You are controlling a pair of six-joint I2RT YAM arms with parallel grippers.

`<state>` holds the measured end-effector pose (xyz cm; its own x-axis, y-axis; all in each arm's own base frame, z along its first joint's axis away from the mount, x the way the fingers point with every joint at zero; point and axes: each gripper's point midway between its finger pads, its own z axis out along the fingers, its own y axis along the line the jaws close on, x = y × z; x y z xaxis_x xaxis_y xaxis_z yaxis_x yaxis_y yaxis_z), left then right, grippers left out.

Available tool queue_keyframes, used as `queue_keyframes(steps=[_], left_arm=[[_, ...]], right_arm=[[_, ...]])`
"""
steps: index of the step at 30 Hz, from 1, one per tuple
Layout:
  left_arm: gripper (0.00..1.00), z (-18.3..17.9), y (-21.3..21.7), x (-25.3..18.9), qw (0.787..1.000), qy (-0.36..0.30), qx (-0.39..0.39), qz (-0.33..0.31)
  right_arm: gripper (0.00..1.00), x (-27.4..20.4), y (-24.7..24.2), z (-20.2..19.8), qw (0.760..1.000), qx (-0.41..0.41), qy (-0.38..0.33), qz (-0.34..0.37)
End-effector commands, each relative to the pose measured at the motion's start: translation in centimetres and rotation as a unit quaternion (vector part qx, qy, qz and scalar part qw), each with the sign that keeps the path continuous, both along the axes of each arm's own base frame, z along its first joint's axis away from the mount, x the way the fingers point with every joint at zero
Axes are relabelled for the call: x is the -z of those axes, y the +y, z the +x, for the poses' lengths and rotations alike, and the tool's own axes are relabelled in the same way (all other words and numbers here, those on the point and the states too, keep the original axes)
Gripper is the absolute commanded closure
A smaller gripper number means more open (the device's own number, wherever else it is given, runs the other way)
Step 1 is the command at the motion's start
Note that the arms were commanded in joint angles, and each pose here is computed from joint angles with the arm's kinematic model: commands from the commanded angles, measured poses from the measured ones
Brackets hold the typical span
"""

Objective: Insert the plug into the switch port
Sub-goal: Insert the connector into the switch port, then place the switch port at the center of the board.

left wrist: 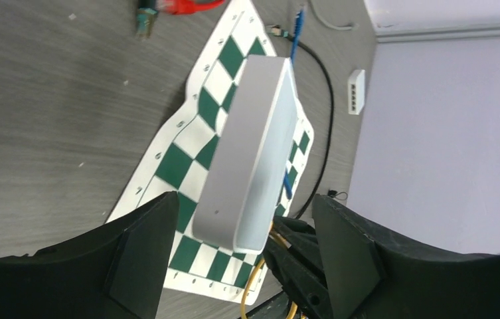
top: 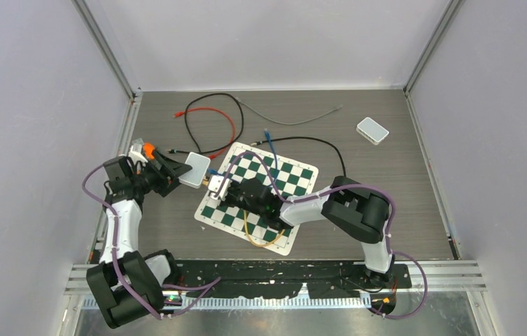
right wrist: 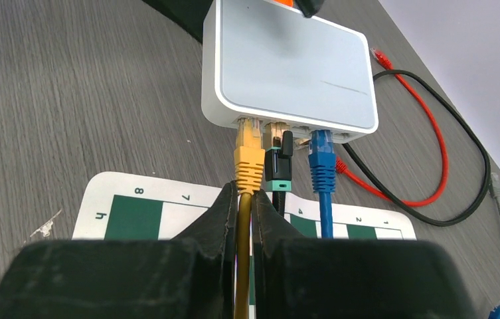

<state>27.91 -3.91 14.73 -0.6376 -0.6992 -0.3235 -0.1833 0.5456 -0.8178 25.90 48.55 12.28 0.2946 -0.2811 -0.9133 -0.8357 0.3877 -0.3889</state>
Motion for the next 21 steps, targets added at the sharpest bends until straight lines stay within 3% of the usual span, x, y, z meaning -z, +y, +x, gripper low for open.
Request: queue_keyframes(steps=[1,13,19,21], left_arm=[[0.25,1.6,-1.5,-3.2,0.996,-0.078,0.035,-0.033],[0.29,1.7,-2.5,-1.5,0.995,-0.081,0.032,-0.048],[0.53,1.9,-3.4,-2.7,0.991,-0.092,0.032,-0.092],[0.7,1.7,-3.7,-2.9,0.99,-0.09,0.039,-0.1]], right_arm=[[0.95,-6.6,0.1,0.5,0.996,0.008,-0.043,0.071],[0.95,-7.2,-0.1,0.9,0.995,0.027,-0.028,0.09],[0.95,-7.8,0.3,0.3,0.994,0.01,-0.021,0.109],[0.95,-8.0,0.4,0.0,0.993,0.003,-0.023,0.112]])
